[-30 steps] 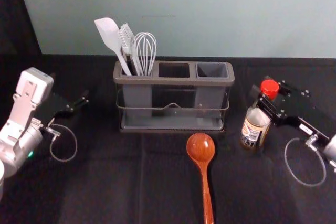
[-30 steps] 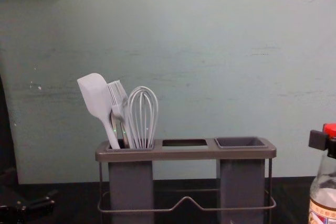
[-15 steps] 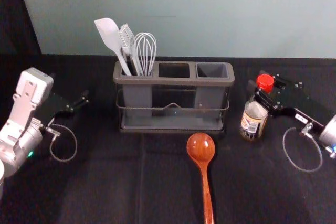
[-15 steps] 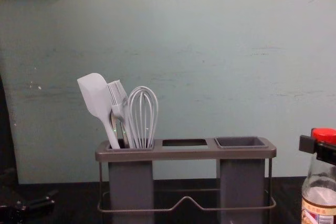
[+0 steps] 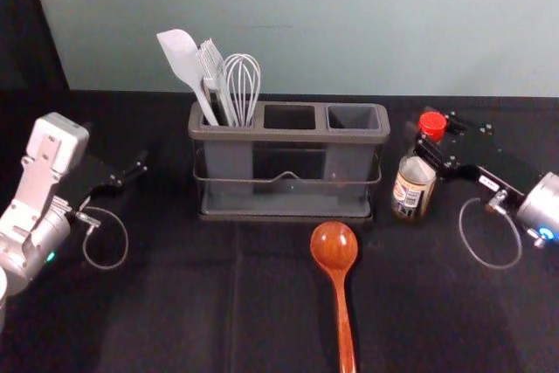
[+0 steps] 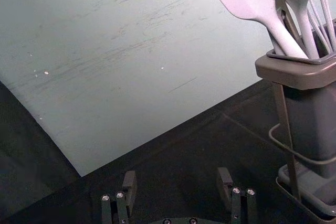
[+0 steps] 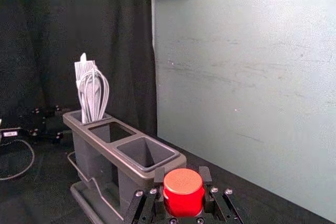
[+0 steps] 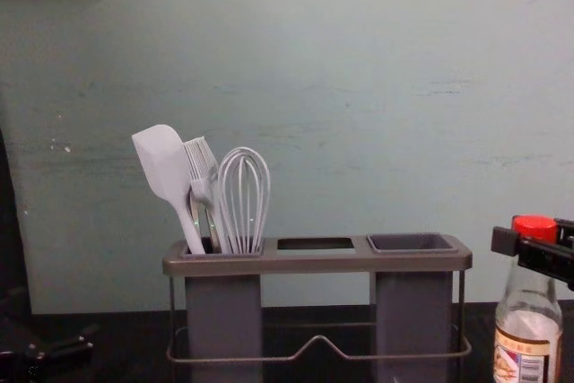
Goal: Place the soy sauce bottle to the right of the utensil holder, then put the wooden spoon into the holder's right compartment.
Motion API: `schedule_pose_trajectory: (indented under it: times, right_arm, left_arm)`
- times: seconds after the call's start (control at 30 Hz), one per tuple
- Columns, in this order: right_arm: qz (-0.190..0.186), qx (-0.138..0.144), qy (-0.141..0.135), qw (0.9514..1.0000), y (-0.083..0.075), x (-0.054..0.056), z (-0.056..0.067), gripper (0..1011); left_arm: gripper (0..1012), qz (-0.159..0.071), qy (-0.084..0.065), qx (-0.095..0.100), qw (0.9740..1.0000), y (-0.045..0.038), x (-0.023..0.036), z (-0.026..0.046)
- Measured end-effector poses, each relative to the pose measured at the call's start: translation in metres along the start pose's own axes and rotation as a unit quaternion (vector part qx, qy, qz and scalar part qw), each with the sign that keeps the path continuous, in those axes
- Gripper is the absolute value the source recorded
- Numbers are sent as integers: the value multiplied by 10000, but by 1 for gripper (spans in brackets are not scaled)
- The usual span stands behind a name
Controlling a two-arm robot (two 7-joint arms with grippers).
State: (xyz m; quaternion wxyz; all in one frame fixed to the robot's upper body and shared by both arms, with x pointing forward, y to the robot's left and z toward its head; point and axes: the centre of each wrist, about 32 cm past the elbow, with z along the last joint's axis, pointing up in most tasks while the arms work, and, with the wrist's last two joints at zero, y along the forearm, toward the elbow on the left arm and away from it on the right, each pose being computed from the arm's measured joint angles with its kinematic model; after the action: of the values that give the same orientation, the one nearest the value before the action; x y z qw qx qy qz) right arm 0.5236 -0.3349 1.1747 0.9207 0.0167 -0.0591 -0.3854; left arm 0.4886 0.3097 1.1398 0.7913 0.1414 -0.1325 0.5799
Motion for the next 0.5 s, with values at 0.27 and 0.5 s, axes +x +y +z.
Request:
schedule_pose_trajectory:
  times: [0.27, 0.5]
  right_arm:
    - [-19, 63, 44, 10000, 67, -1, -31, 392]
    - [-50, 82, 60, 9999, 96, -11, -43, 393]
  left_arm:
    - [1005, 0, 0, 0, 10000, 0, 0, 0]
    - [1005, 0, 0, 0, 10000, 0, 0, 0]
